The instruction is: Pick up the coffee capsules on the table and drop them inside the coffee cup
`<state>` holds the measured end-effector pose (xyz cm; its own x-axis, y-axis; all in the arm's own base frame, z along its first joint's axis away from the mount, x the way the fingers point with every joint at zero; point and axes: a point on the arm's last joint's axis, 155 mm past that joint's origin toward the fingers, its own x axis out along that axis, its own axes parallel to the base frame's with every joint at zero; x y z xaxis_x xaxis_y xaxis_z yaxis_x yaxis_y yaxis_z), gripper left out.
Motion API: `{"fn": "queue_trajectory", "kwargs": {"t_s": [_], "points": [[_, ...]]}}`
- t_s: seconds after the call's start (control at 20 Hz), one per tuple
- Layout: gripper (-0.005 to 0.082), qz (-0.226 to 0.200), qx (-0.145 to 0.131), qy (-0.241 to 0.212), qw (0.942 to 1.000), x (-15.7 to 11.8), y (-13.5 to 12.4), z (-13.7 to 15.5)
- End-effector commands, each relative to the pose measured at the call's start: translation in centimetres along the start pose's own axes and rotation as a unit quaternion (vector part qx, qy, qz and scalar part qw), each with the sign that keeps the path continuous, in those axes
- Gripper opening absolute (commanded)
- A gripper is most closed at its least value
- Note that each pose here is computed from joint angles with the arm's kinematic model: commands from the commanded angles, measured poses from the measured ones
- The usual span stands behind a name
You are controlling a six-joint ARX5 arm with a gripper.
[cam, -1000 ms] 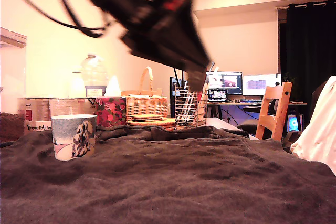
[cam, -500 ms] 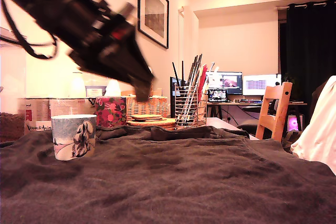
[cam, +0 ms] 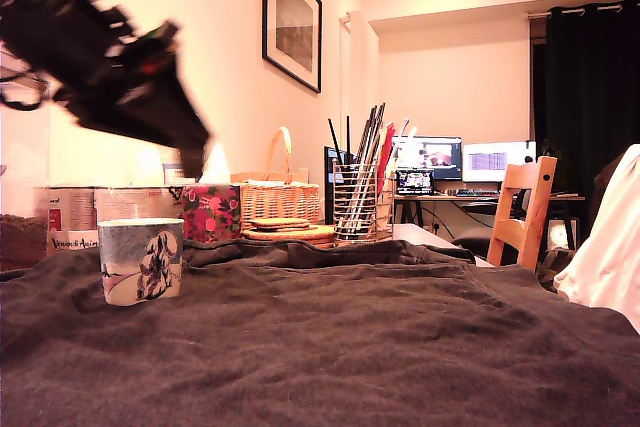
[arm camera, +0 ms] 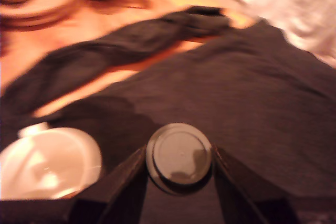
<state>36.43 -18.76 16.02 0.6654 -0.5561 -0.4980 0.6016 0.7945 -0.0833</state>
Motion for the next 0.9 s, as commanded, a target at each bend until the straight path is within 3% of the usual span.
{"fn": "queue_trajectory", "kwargs": {"t_s": [0.0, 0.45, 0.85], "points": [[0.0249, 0.006, -0.012, 0.001, 0.9999, -0.2, 1.0, -0.8], [0.0249, 0.063, -0.054, -0.007, 0.9966, -1.9, 6.8, -1.2], [0.0249, 0.074, -0.056, -0.013, 0.9956, -2.2, 7.6, -1.0]]}}
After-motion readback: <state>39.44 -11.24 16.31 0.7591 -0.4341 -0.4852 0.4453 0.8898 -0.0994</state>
